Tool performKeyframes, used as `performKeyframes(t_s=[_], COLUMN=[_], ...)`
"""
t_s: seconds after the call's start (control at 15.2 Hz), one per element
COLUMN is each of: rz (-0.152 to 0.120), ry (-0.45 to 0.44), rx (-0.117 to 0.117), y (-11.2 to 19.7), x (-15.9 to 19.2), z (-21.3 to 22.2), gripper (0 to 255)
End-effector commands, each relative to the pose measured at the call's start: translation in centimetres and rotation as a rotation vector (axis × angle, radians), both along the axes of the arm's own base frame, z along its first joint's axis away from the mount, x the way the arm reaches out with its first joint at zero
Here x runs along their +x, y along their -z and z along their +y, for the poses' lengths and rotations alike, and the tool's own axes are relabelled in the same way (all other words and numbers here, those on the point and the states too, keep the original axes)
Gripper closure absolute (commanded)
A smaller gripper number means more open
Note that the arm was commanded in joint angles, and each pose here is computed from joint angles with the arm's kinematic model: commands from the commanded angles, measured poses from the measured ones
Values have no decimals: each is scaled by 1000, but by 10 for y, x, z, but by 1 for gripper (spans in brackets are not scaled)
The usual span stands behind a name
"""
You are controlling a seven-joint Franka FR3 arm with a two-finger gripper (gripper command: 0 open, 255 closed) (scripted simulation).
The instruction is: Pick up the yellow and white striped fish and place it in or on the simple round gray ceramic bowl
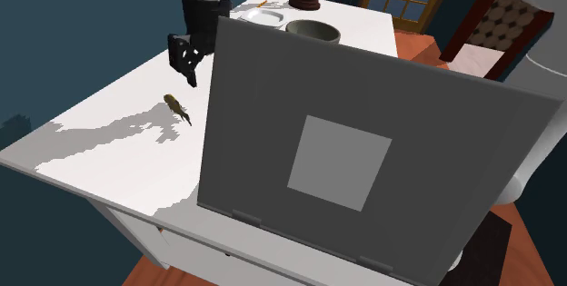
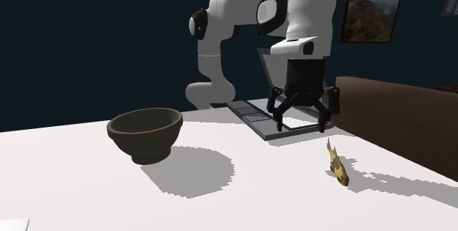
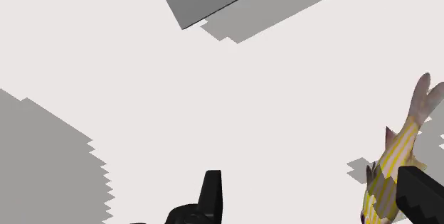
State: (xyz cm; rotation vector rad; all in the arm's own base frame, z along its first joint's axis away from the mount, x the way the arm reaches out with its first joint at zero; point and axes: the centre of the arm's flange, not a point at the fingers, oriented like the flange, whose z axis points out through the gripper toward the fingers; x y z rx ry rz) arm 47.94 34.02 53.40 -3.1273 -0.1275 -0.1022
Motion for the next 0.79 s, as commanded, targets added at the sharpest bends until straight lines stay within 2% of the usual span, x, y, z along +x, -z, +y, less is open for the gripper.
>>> performKeyframes(t_s=[0.0, 0.26, 0.73], rz=[6, 19, 20], ry=[-2, -9, -10], rx=[7, 20, 21], y=[5, 13, 46], x=[10, 30, 33], z=[24, 70, 76], gripper=[0, 0, 0])
